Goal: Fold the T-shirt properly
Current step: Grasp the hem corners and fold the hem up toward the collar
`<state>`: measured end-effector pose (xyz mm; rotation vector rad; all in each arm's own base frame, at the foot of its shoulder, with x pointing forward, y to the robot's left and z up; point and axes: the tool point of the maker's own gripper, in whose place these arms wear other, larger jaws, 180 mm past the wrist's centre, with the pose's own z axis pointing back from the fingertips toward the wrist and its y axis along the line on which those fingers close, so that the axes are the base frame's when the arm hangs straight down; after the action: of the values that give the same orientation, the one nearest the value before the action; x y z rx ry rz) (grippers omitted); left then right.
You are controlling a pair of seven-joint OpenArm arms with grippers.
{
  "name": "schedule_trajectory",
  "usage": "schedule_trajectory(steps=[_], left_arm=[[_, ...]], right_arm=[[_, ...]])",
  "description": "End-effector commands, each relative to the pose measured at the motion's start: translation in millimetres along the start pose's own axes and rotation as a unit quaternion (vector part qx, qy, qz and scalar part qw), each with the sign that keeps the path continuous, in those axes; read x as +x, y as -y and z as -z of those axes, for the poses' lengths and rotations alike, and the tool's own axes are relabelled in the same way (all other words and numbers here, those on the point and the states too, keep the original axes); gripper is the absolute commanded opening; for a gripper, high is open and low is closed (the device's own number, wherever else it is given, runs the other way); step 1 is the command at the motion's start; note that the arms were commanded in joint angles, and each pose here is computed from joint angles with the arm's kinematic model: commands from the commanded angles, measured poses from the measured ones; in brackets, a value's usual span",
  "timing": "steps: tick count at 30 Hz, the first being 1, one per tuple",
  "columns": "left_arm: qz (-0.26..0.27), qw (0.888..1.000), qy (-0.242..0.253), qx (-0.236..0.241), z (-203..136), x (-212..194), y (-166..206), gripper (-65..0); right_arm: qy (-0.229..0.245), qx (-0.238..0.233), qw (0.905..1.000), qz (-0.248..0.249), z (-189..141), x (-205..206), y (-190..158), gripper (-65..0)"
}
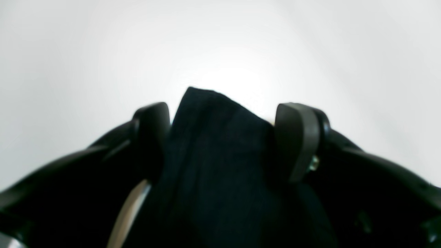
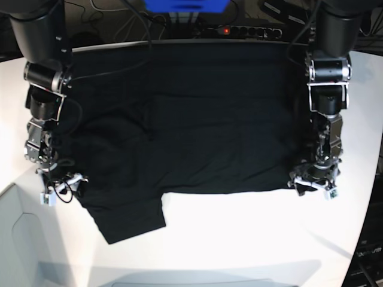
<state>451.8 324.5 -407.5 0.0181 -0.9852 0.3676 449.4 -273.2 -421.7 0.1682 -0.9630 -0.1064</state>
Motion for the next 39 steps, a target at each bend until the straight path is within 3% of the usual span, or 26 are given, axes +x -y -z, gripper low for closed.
schedule_trajectory(steps=[1, 4, 9, 11, 16, 23, 29, 39], left_arm=[[0.003, 1.0, 0.0, -0.004, 1, 10, 3, -19.4], [0.011, 1.0, -0.006, -0.007, 1, 5, 5, -23.8], [0.009, 1.0, -0.007, -0.006, 1, 3, 4, -53.9], [0.008, 1.0, -0.009, -0.005, 1, 2, 3, -65.0], [0.004, 1.0, -0.004, -0.01, 0, 7, 7, -65.0], [-0.016, 0.999, 0.017, -0.029, -24, 34, 9, -65.0], [-0.016, 0.999, 0.029, -0.039, -54, 38, 5, -65.0], [-0.033, 0.997, 0.058, -0.03, -105, 45, -15, -65.0]], right_arm=[[-0.047, -0.004, 0.9988, -0.012, -2, -17, 3, -33.8], [-0.048, -0.004, 0.9988, -0.012, -2, -18, 3, -42.7], [-0.048, -0.005, 0.9988, -0.012, -2, -18, 4, -63.1], [-0.048, -0.005, 0.9988, -0.011, -2, -17, 4, -65.0], [-0.03, -0.005, 0.9995, -0.008, -1, -3, 4, -65.0], [0.032, -0.008, 0.9971, -0.069, -21, 43, -6, -65.0], [0.081, -0.029, 0.9934, -0.076, -49, 72, -8, -65.0], [0.104, -0.052, 0.9851, -0.127, -106, 80, -6, -65.0]])
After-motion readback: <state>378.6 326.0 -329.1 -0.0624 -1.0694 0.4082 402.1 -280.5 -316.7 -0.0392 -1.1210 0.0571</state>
